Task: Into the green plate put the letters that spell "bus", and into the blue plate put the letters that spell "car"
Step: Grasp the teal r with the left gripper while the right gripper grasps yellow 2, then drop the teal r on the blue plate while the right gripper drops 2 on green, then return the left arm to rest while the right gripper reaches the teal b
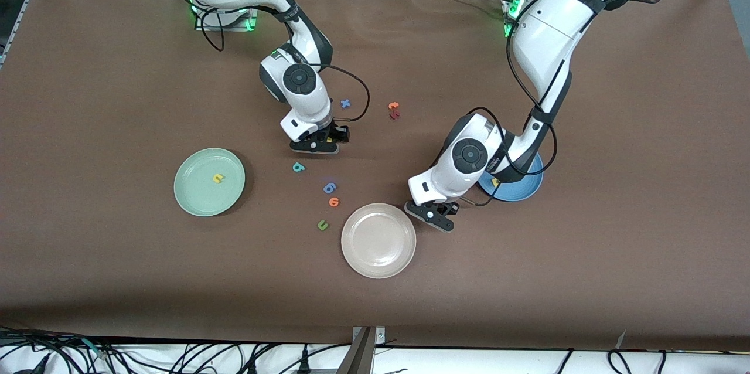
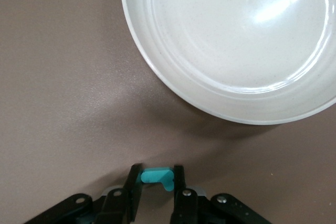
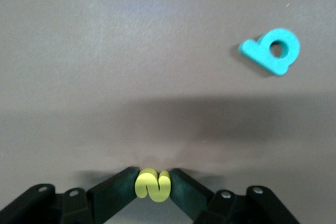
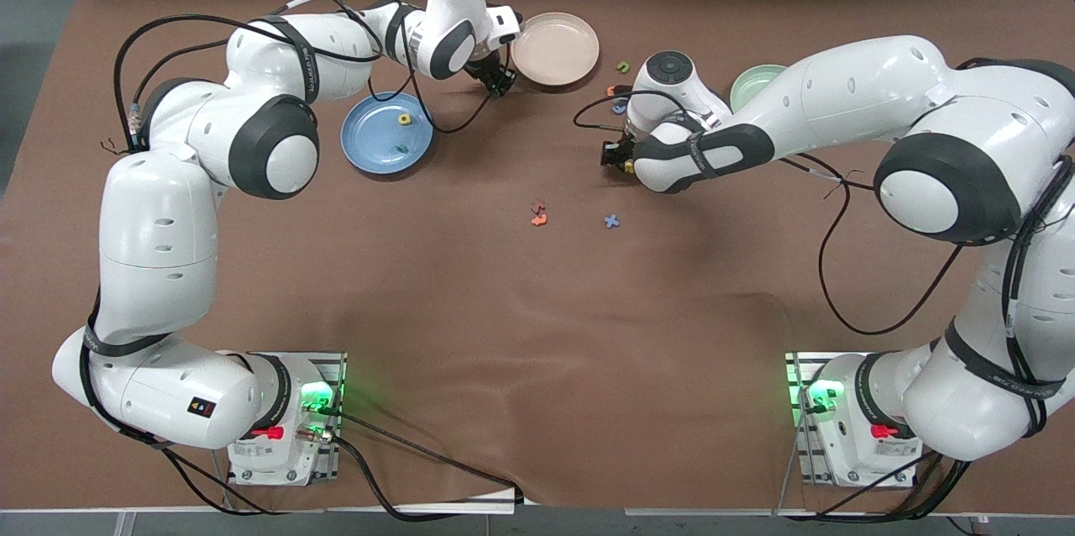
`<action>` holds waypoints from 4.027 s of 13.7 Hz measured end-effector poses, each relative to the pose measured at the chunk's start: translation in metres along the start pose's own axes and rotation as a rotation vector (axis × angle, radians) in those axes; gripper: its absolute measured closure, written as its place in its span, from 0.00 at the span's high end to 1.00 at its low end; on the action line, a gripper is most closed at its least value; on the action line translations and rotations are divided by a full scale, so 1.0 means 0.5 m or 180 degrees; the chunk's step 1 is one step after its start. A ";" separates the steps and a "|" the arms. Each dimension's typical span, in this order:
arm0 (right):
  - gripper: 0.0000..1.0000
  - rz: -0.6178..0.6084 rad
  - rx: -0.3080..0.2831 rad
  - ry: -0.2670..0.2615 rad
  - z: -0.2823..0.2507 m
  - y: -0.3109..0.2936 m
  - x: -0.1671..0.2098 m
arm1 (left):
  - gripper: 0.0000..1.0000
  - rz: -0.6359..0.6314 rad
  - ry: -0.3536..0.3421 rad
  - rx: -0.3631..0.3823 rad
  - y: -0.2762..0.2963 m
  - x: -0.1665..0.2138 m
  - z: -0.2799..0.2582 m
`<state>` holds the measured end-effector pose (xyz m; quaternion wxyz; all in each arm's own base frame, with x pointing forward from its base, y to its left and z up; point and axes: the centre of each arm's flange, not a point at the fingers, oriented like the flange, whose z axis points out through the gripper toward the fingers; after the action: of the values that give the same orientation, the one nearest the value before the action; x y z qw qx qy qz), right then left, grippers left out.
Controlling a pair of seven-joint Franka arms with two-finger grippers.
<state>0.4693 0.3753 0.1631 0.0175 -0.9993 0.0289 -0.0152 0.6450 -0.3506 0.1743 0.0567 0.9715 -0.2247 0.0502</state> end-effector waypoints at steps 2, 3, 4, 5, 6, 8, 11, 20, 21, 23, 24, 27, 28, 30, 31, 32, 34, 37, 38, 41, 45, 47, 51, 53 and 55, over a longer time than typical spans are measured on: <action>0.34 -0.0104 -0.0051 0.0056 -0.013 0.036 0.039 | 0.28 -0.0016 -0.0133 0.0025 -0.009 -0.001 -0.008; 0.34 -0.0180 -0.0097 0.0071 -0.028 0.063 0.064 | 0.28 -0.0043 -0.0217 0.0046 -0.022 0.001 -0.023; 0.34 -0.0256 -0.0146 0.0074 -0.048 0.094 0.092 | 0.28 -0.0088 -0.0301 0.0068 -0.043 0.004 -0.047; 0.34 -0.0332 -0.0198 0.0054 -0.070 0.129 0.118 | 0.28 -0.0138 -0.0395 0.0085 -0.066 0.004 -0.075; 0.34 -0.0406 -0.0230 0.0023 -0.094 0.166 0.143 | 0.28 -0.0184 -0.0507 0.0106 -0.088 0.001 -0.105; 0.34 -0.0576 -0.0207 -0.0048 -0.140 0.263 0.197 | 0.28 -0.0278 -0.0827 0.0154 -0.128 -0.019 -0.160; 0.34 -0.0828 -0.0168 -0.0133 -0.172 0.442 0.265 | 0.28 -0.0185 -0.1358 0.0115 -0.222 -0.072 -0.192; 0.37 -0.1008 -0.0247 -0.0265 -0.095 0.594 0.287 | 0.32 -0.0037 -0.2010 -0.0077 -0.259 -0.217 -0.075; 0.37 -0.1007 -0.0248 -0.0267 -0.093 0.595 0.287 | 0.39 -0.0036 -0.2000 -0.0072 -0.259 -0.216 -0.080; 0.57 -0.1004 -0.0248 -0.0263 -0.094 0.596 0.288 | 0.57 -0.0035 -0.1970 -0.0061 -0.259 -0.212 -0.092; 0.68 -0.1004 -0.0247 -0.0258 -0.095 0.596 0.289 | 0.68 -0.0034 -0.1959 -0.0057 -0.259 -0.210 -0.097; 0.87 -0.0986 -0.0235 -0.0210 -0.123 0.593 0.296 | 0.99 -0.0035 -0.1901 -0.0040 -0.259 -0.202 -0.114; 0.87 -0.0924 -0.0205 -0.0203 -0.140 0.591 0.297 | 1.00 -0.0035 -0.1859 -0.0026 -0.260 -0.196 -0.129; 0.87 -0.0699 -0.0115 -0.0170 -0.168 0.557 0.293 | 1.00 -0.0042 -0.1730 0.0009 -0.261 -0.178 -0.175; 0.87 -0.0532 -0.0086 -0.0155 -0.171 0.518 0.286 | 1.00 -0.0063 -0.1630 0.0024 -0.264 -0.165 -0.210; 0.87 -0.0331 -0.0062 -0.0139 -0.168 0.468 0.274 | 1.00 -0.0102 -0.1510 0.0031 -0.268 -0.151 -0.253; 0.87 0.0109 0.0006 -0.0039 -0.145 0.349 0.239 | 1.00 -0.0173 -0.1296 0.0085 -0.281 -0.135 -0.356; 0.87 0.0426 0.0110 0.0096 -0.070 0.199 0.171 | 1.00 -0.0249 -0.1236 0.0194 -0.287 -0.154 -0.523; 0.87 0.0456 0.0116 0.0097 -0.045 0.175 0.154 | 1.00 -0.0288 -0.1198 0.0231 -0.292 -0.166 -0.579; 0.87 0.0593 0.0126 0.0117 -0.021 0.166 0.147 | 1.00 -0.0480 -0.1007 0.0345 -0.332 -0.211 -0.736; 0.87 0.0623 0.0126 0.0141 -0.026 0.174 0.157 | 1.00 -0.0969 -0.0599 0.0173 -0.427 -0.291 -0.898; 0.87 0.0629 0.0126 0.0142 -0.027 0.174 0.157 | 1.00 -0.1117 -0.0384 0.0200 -0.473 -0.320 -0.947; 0.85 0.0820 0.0129 0.0133 -0.025 0.175 0.157 | 1.00 -0.1142 -0.0125 0.0288 -0.463 -0.332 -0.950; 0.85 0.1041 0.0134 0.0125 -0.024 0.174 0.156 | 1.00 -0.1118 -0.0184 0.0272 -0.440 -0.347 -0.937; 0.85 0.1161 0.0161 0.0100 -0.021 0.155 0.147 | 1.00 -0.1042 -0.0193 0.0262 -0.406 -0.341 -0.933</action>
<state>0.5377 0.2935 0.1730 0.0446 -0.9764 0.2096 -0.0281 0.5486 -0.0342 0.5968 0.0174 0.9977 -0.0628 0.0200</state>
